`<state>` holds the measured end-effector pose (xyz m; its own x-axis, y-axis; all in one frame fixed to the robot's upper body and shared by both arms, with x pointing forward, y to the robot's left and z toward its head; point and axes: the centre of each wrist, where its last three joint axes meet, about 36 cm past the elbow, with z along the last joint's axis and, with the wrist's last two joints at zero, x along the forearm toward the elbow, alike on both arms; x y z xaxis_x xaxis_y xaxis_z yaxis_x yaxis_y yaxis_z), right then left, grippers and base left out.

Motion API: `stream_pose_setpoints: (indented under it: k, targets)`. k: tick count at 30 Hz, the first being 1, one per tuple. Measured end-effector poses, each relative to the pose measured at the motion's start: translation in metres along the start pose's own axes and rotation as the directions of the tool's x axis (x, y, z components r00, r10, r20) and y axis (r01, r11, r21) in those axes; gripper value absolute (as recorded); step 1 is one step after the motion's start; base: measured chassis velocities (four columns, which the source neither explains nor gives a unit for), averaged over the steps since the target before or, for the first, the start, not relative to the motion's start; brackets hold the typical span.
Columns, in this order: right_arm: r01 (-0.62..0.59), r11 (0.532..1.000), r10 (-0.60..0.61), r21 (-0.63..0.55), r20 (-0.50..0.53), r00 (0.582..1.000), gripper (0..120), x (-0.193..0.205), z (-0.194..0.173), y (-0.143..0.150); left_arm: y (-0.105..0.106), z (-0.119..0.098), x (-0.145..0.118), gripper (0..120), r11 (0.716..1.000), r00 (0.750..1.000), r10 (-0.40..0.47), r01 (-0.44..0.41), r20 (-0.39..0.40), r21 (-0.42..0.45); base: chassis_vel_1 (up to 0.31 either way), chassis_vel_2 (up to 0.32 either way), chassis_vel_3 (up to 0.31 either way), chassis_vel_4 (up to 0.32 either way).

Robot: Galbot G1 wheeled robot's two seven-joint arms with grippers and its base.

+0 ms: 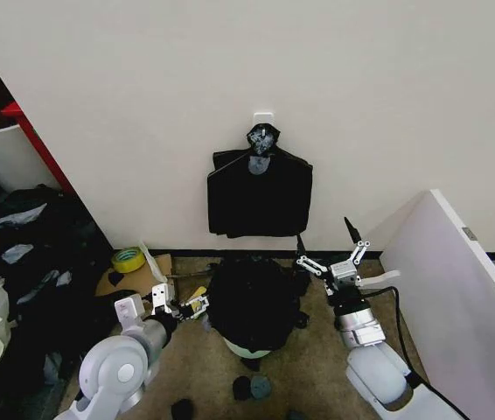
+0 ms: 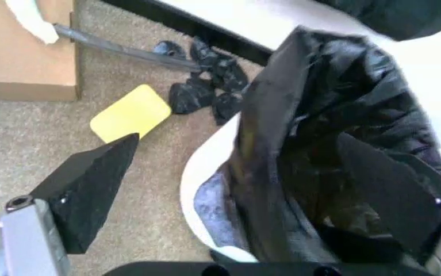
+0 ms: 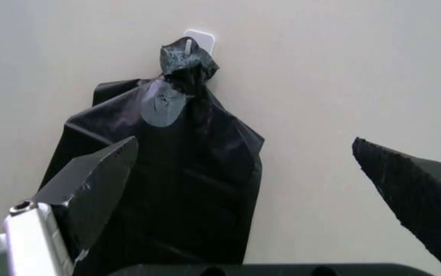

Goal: Place the garbage bag over the trash bin.

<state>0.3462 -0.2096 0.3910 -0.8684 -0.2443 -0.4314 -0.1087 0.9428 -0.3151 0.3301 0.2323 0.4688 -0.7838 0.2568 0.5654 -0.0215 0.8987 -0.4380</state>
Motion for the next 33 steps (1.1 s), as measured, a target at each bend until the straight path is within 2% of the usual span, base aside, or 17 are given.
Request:
stream_pose_setpoints:
  k: [3, 4, 5, 6, 8, 9, 11, 12, 13, 14, 17, 20, 23, 29, 33]
  targets:
    - [-0.004, 1.0, 0.004, -0.007, -0.003, 1.0, 100, 0.001, -0.002, -0.002, -0.006, -0.004, 0.008, 100, 1.0, 0.999, 0.013, -0.013, 0.04, -0.001, 0.0, 0.0, 0.0, 0.0]
    - [-0.01, 1.0, 0.01, -0.026, -0.01, 1.0, 100, 0.001, -0.003, -0.002, -0.01, -0.007, 0.013, 100, 1.0, 0.996, 0.013, -0.012, 0.084, -0.007, 0.0, 0.0, 0.0, 0.0]
    - [-0.024, 0.998, 0.022, -0.064, -0.028, 0.999, 100, 0.001, -0.008, -0.002, -0.014, -0.01, 0.019, 100, 1.0, 0.986, 0.003, 0.001, 0.166, -0.022, 0.0, 0.0, 0.0, 0.0]
    - [-0.039, 0.994, 0.034, -0.1, -0.049, 0.998, 100, 0.0, -0.012, -0.002, -0.017, -0.011, 0.024, 100, 0.999, 0.966, -0.004, 0.016, 0.26, -0.044, 0.0, 0.0, 0.0, 0.0]
    - [-0.067, 0.988, 0.056, -0.14, -0.075, 0.996, 100, -0.002, -0.018, -0.004, -0.018, -0.009, 0.028, 100, 0.991, 0.901, -0.01, 0.068, 0.434, -0.119, 0.0, 0.0, 0.0, 0.0]
    - [-0.067, 0.988, 0.056, -0.14, -0.075, 0.996, 100, -0.002, -0.018, -0.004, -0.018, -0.009, 0.028, 100, 0.991, 0.901, -0.01, 0.068, 0.434, -0.119, 0.0, 0.0, 0.0, 0.0]
    - [-0.081, 0.989, 0.073, -0.127, -0.069, 0.995, 100, -0.006, -0.019, -0.012, -0.014, 0.0, 0.026, 100, 0.963, 0.784, 0.021, 0.152, 0.62, -0.224, 0.0, 0.0, 0.0, 0.0]
    - [-0.085, 0.99, 0.078, -0.112, -0.065, 0.995, 100, -0.007, -0.018, -0.015, -0.011, 0.005, 0.024, 100, 0.945, 0.738, 0.039, 0.193, 0.673, -0.266, 0.0, 0.0, 0.0, 0.0]
    - [-0.089, 0.991, 0.083, -0.098, -0.07, 0.994, 100, -0.008, -0.017, -0.02, -0.008, 0.012, 0.022, 100, 0.925, 0.701, 0.066, 0.223, 0.71, -0.307, 0.0, 0.0, 0.0, 0.0]
    - [-0.086, 0.992, 0.079, -0.089, -0.08, 0.994, 100, -0.008, -0.017, -0.024, -0.005, 0.018, 0.023, 100, 0.908, 0.68, 0.1, 0.237, 0.727, -0.346, 0.0, 0.0, 0.0, 0.0]
    - [-0.079, 0.993, 0.069, -0.089, -0.106, 0.992, 100, -0.005, -0.019, -0.034, -0.003, 0.025, 0.028, 100, 0.896, 0.67, 0.152, 0.218, 0.727, -0.388, 0.0, 0.0, 0.0, 0.0]
    - [-0.112, 0.991, 0.102, -0.075, -0.127, 0.987, 100, -0.004, -0.02, -0.052, -0.014, 0.02, 0.042, 100, 0.918, 0.655, 0.22, 0.11, 0.723, -0.38, 0.0, 0.0, 0.0, 0.0]
    - [-0.161, 0.985, 0.152, -0.056, -0.141, 0.978, 100, -0.002, -0.02, -0.063, -0.018, 0.019, 0.042, 100, 0.916, 0.643, 0.265, 0.064, 0.719, -0.395, 0.0, 0.0, 0.0, 0.0]
    - [-0.291, 0.954, 0.272, -0.074, -0.2, 0.941, 100, 0.004, -0.03, -0.071, -0.015, 0.018, 0.037, 100, 0.912, 0.616, 0.283, 0.065, 0.735, -0.406, 0.0, 0.0, 0.0, 0.0]
    - [-0.329, 0.939, 0.299, -0.102, -0.23, 0.926, 100, 0.008, -0.038, -0.065, -0.012, 0.021, 0.038, 100, 0.907, 0.615, 0.281, 0.079, 0.736, -0.413, 0.0, 0.0, 0.0, 0.0]
